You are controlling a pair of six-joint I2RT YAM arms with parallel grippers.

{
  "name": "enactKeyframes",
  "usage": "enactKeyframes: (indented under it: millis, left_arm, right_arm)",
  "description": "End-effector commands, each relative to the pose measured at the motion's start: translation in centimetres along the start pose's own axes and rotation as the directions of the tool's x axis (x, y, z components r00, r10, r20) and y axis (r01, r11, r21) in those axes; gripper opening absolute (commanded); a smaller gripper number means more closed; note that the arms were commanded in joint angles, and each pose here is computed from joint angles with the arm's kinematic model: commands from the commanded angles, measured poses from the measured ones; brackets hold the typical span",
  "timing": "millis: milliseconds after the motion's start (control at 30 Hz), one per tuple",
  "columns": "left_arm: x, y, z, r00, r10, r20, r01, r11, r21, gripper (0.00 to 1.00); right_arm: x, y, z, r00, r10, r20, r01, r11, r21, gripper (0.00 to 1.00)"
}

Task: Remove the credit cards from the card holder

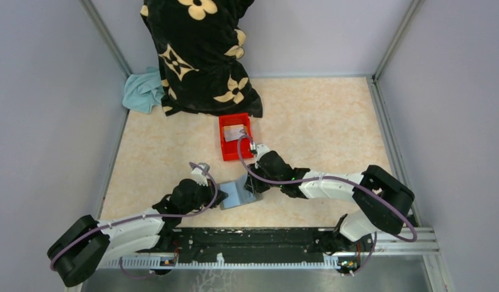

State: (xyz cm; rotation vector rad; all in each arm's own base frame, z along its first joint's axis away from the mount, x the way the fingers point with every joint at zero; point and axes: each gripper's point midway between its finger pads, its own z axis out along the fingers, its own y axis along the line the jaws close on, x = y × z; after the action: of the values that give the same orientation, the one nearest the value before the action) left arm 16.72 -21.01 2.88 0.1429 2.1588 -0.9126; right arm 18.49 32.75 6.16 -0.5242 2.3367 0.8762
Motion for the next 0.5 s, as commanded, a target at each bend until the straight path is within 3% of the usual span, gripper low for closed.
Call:
enactKeyframes:
  millis: [0, 467]
  left_arm:
    - [2.2, 1.3, -0.3, 0.999, -0.004, -0.038, 0.004, 1.000, -0.011, 0.05]
    - [2.9, 1.6, 0.0, 0.998, -0.004, -0.055, 0.004, 1.000, -0.009, 0.05]
  right_arm:
    - [-2.3, 2.0, -0.7, 0.997, -0.004, 0.077, 0.010, 0.997, -0.079, 0.27]
    - [-2.9, 4.6, -1.4, 0.996, 0.008, 0.094, 0.006, 0.990, -0.142, 0.24]
